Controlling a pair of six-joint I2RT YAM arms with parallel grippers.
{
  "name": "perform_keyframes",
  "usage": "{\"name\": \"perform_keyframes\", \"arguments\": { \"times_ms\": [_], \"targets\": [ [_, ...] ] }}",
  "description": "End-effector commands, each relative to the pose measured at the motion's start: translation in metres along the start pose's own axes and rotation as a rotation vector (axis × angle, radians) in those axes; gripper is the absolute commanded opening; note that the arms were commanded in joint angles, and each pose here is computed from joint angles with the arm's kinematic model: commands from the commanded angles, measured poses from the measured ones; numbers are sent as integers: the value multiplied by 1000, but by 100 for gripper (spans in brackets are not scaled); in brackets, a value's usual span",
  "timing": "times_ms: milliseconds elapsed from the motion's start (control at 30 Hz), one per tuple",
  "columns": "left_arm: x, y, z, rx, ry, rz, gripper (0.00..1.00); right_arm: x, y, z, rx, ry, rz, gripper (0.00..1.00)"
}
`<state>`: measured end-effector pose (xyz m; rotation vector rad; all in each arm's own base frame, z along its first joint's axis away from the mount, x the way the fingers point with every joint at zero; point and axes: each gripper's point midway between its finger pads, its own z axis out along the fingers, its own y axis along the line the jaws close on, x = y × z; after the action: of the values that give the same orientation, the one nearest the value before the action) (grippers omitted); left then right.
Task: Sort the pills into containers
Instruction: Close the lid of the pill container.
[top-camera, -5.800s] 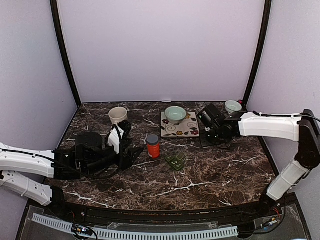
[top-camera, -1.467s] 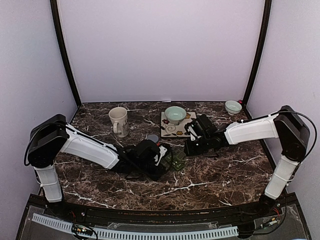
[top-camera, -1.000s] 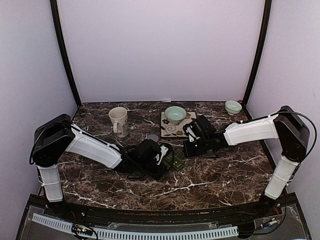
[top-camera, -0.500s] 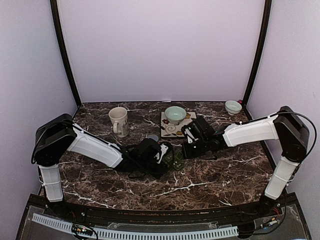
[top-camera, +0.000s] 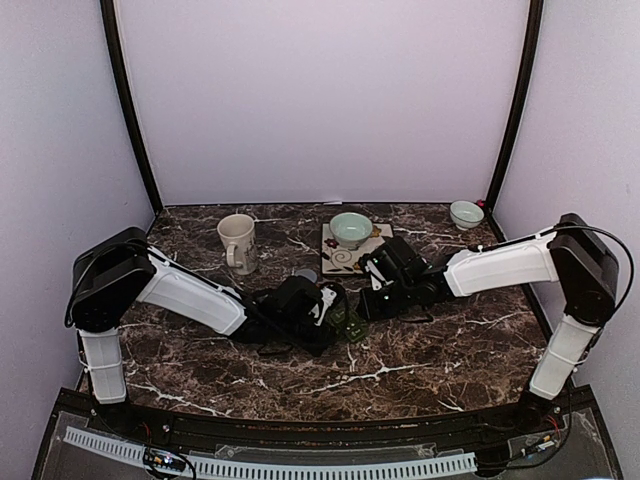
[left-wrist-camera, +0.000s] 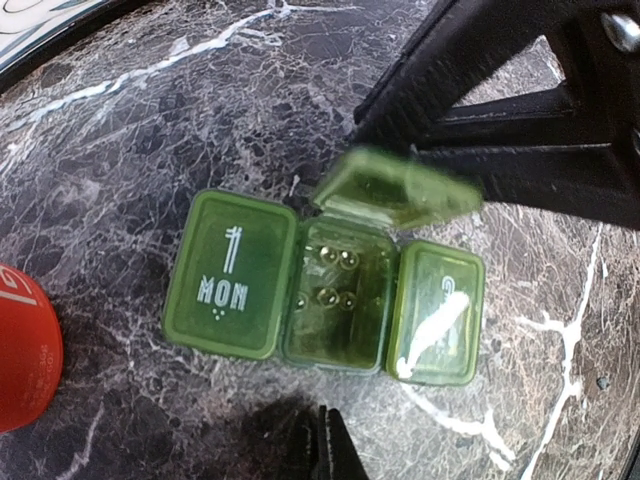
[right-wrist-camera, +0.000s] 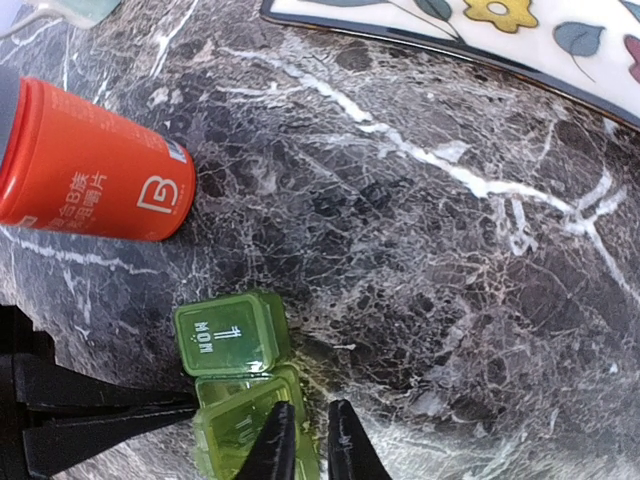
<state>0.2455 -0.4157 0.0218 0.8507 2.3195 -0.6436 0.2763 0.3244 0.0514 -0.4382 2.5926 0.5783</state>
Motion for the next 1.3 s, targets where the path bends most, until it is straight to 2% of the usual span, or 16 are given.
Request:
{"name": "perform_keyframes", "arguments": {
  "times_ms": [0, 300, 1267],
  "targets": [
    [-8, -1, 0, 9, -15, -15, 0, -10, 14, -10, -32, -36, -4, 19],
    [-9, 0, 0, 10, -19, -22, 0, -6, 19, -9, -61, -24, 3, 31],
    [-20, 3, 2, 4, -46, -32, 0, 13, 24, 4, -126, 35, 6, 37]
  ]
}}
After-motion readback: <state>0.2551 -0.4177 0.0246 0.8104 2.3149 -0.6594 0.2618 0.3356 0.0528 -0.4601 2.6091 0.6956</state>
